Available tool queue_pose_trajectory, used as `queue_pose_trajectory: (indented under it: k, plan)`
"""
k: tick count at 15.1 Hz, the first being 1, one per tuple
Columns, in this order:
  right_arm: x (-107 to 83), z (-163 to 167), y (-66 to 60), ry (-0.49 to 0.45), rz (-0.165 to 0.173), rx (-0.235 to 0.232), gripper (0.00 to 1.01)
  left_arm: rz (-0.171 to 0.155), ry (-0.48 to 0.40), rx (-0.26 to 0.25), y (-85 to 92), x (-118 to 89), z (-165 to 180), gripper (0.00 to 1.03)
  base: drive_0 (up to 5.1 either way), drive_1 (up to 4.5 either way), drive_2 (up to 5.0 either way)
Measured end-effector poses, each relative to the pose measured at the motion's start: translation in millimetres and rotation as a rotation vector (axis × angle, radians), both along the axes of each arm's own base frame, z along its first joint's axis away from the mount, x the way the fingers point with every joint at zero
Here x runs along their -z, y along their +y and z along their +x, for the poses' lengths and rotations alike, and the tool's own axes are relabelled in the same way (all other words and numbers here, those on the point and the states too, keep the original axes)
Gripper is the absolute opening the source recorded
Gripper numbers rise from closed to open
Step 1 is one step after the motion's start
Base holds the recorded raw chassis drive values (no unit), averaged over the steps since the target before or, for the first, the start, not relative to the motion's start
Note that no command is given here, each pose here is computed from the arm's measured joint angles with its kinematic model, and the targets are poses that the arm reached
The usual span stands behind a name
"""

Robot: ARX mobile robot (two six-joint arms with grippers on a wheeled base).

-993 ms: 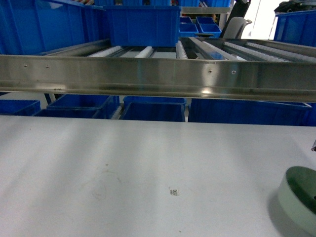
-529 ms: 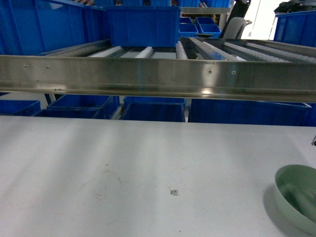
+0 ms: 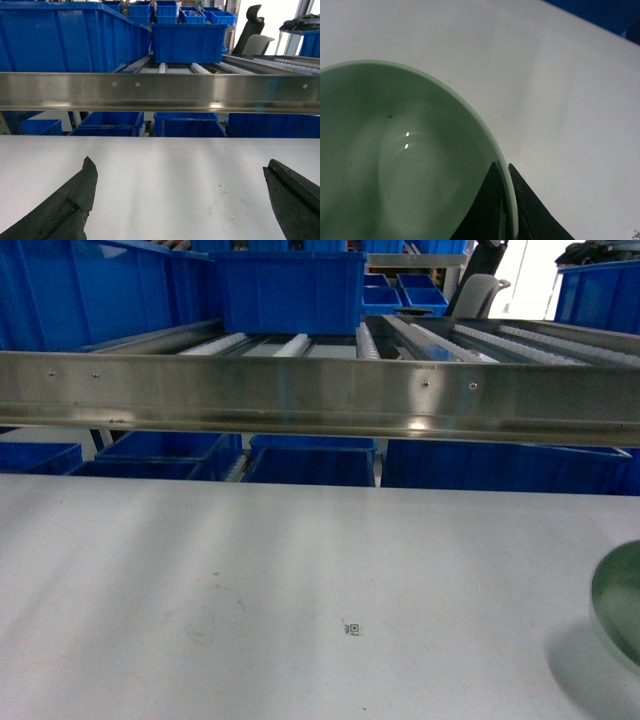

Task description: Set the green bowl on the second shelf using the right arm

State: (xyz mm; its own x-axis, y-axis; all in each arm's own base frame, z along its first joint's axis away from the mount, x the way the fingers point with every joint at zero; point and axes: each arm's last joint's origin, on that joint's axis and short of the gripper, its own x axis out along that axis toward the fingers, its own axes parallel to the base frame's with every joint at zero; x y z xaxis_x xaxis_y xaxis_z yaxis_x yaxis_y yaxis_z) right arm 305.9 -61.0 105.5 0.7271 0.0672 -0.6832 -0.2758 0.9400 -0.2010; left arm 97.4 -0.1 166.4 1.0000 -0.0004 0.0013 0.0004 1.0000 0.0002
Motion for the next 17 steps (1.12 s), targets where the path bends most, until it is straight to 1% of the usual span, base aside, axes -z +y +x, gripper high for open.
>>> queue_pose_trajectory:
  k: [3, 4, 6, 8, 10, 11, 13, 16, 17]
  plan:
    - [-40.6, -27.6, 8.2, -0.145, 0.058, -0.013, 0.02, 0.000, 0.000, 0.000, 0.0, 0.0, 0.0, 0.98, 0.0, 0.00, 0.0]
    - [-52.9, -45.0, 13.1, -0.181, 0.086, -0.019, 0.02, 0.000, 0.000, 0.000, 0.0, 0.0, 0.0, 0.98, 0.0, 0.00, 0.0]
    - [-69.6, -78.0, 21.0, -0.236, 0.123, -0.025, 0.02, 0.000, 0.000, 0.000, 0.0, 0.0, 0.0, 0.98, 0.0, 0.00, 0.0]
    - [-85.3, -108.2, 23.1, -0.312, 0.156, -0.017, 0.02, 0.000, 0.000, 0.000, 0.0, 0.0, 0.0, 0.98, 0.0, 0.00, 0.0]
    - [-102.4, -141.2, 20.9, -0.382, 0.193, 0.012, 0.02, 0.000, 0.000, 0.000, 0.0, 0.0, 0.0, 0.98, 0.0, 0.00, 0.0]
    - [-106.9, -153.3, 21.5, -0.403, 0.206, 0.020, 0.02, 0.000, 0.000, 0.000, 0.0, 0.0, 0.0, 0.98, 0.0, 0.00, 0.0]
    - [-112.6, -169.0, 30.1, -0.442, 0.230, 0.002, 0.02, 0.000, 0.000, 0.000, 0.0, 0.0, 0.0, 0.98, 0.0, 0.00, 0.0]
    - [-115.4, -172.2, 37.3, -0.459, 0.243, -0.015, 0.02, 0.000, 0.000, 0.000, 0.0, 0.0, 0.0, 0.98, 0.0, 0.00, 0.0]
    - [-116.7, -174.8, 46.2, -0.468, 0.254, -0.026, 0.02, 0.000, 0.000, 0.000, 0.0, 0.0, 0.0, 0.98, 0.0, 0.00, 0.0]
